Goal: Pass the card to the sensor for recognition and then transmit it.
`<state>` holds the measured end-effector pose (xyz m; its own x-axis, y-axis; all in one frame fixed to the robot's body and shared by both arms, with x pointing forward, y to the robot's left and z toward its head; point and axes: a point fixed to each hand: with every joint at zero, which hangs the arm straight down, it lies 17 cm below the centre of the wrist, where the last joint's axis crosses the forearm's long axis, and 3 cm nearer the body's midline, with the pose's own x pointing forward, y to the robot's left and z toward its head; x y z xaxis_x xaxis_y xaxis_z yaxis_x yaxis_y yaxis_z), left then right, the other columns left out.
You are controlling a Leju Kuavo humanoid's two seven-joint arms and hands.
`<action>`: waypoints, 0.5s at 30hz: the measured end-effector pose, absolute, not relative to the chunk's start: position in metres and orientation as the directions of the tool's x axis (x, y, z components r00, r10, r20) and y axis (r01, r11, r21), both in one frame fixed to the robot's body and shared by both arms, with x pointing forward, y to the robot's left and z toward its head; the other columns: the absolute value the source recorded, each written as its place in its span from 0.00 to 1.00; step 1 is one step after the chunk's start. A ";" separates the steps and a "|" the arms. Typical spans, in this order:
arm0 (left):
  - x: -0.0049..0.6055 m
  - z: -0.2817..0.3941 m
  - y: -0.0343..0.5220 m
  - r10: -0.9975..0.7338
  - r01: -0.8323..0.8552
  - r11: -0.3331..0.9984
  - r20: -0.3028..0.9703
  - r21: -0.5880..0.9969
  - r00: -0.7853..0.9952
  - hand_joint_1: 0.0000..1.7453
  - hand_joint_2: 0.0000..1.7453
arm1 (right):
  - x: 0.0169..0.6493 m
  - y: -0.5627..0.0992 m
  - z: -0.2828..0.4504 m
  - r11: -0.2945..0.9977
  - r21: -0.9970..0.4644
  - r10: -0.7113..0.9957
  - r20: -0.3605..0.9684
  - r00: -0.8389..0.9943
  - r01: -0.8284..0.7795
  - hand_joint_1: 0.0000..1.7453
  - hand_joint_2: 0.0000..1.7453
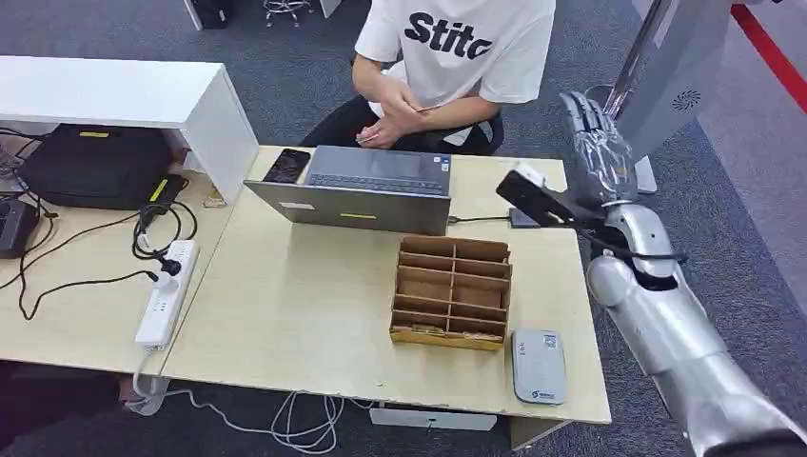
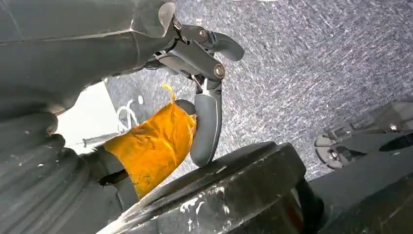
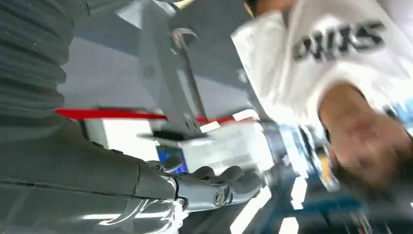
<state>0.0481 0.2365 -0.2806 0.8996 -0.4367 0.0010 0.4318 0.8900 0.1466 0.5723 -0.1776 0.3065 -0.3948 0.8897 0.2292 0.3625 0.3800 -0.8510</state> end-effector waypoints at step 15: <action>0.042 -0.280 0.230 -0.284 0.280 0.946 0.002 0.161 0.959 0.00 1.00 | 0.321 -0.196 0.269 0.685 -0.629 0.680 0.371 -0.632 0.368 0.00 1.00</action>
